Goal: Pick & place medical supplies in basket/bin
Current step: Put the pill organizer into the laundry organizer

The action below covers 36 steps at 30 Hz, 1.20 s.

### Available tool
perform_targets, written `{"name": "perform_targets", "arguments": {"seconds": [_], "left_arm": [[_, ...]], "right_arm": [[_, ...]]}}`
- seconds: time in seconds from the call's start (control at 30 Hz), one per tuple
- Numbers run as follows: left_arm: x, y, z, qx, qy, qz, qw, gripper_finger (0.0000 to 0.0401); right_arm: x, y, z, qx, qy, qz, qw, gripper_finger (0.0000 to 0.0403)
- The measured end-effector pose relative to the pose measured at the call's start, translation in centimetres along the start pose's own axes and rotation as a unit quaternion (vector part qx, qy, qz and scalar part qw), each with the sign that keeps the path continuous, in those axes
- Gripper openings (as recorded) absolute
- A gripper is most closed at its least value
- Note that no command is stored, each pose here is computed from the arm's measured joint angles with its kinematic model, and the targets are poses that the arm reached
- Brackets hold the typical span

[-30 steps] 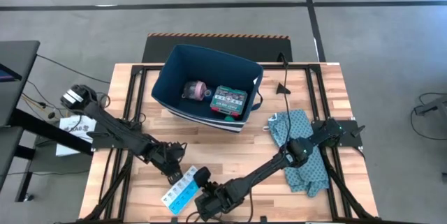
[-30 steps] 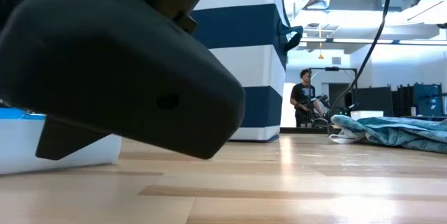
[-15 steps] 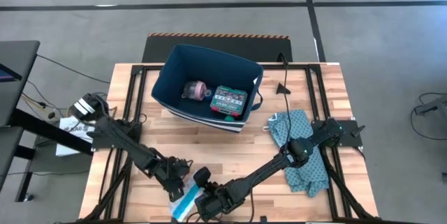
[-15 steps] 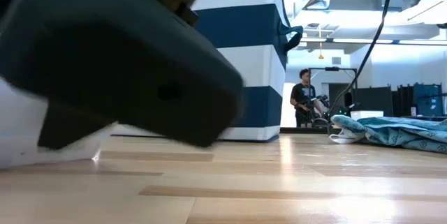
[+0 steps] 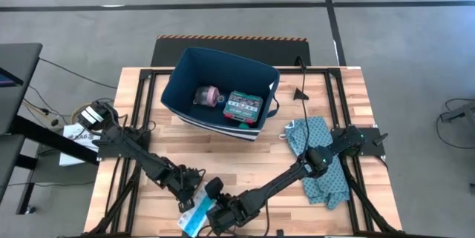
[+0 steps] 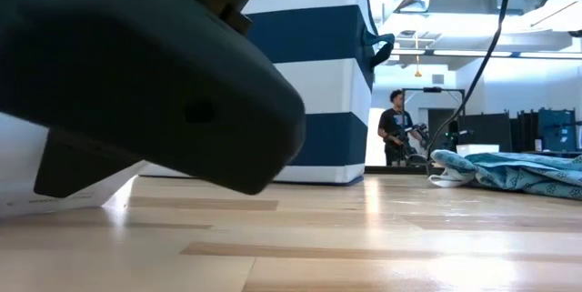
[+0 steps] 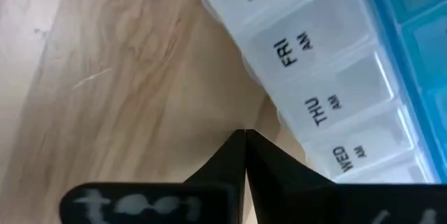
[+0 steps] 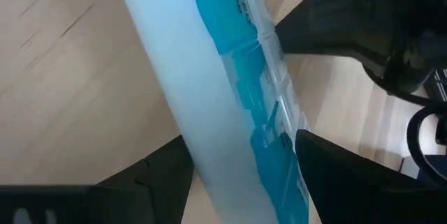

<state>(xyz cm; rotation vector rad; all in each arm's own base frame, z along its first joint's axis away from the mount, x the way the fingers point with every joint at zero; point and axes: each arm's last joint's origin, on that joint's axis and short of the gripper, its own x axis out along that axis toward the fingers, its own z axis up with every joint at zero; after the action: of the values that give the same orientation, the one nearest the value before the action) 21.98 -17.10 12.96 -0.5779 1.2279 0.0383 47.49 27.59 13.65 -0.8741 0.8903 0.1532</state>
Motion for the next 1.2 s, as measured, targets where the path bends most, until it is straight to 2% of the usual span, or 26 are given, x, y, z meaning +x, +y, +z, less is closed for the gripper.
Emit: {"name": "perform_targets", "arguments": {"seconds": [0.13,0.33,0.53,0.73,0.87,0.97,1.1,1.2], "left_arm": [[0.0,0.1,0.0,-0.003,-0.001,0.005,1.000,0.0001],[0.0,0.1,0.1,-0.002,-0.004,0.004,1.000,0.0000],[-0.1,0.0,0.1,-0.002,0.003,-0.001,1.000,0.0000],[-0.5,0.1,0.1,-0.019,-0.003,0.001,1.000,0.0000],[-2.1,0.4,0.0,-0.037,-0.019,0.022,0.999,0.0000],[-4.0,0.8,0.0,-0.050,-0.044,0.041,0.997,0.0000],[-7.2,1.0,-0.2,-0.058,-0.085,0.028,0.994,0.0000],[-9.8,1.0,-0.4,-0.055,-0.132,-0.003,0.990,0.0000]], "right_arm": [[0.0,0.0,0.0,-0.010,0.002,-0.006,1.000,0.0218],[-0.1,-0.2,-0.1,-0.041,0.025,-0.062,0.997,0.0137],[0.1,-0.6,-0.1,-0.048,0.025,-0.073,0.996,0.0137],[-0.1,-0.8,-0.4,-0.053,0.048,-0.092,0.993,0.0164],[-1.7,-1.2,-0.3,-0.062,0.056,-0.094,0.992,0.0136],[-3.6,-1.6,-0.2,-0.058,0.059,-0.096,0.992,0.0135],[-7.6,-2.9,-0.2,-0.038,0.067,-0.106,0.991,0.0136],[-11.1,-4.4,-0.5,-0.023,0.074,-0.132,0.988,0.0154]]}}
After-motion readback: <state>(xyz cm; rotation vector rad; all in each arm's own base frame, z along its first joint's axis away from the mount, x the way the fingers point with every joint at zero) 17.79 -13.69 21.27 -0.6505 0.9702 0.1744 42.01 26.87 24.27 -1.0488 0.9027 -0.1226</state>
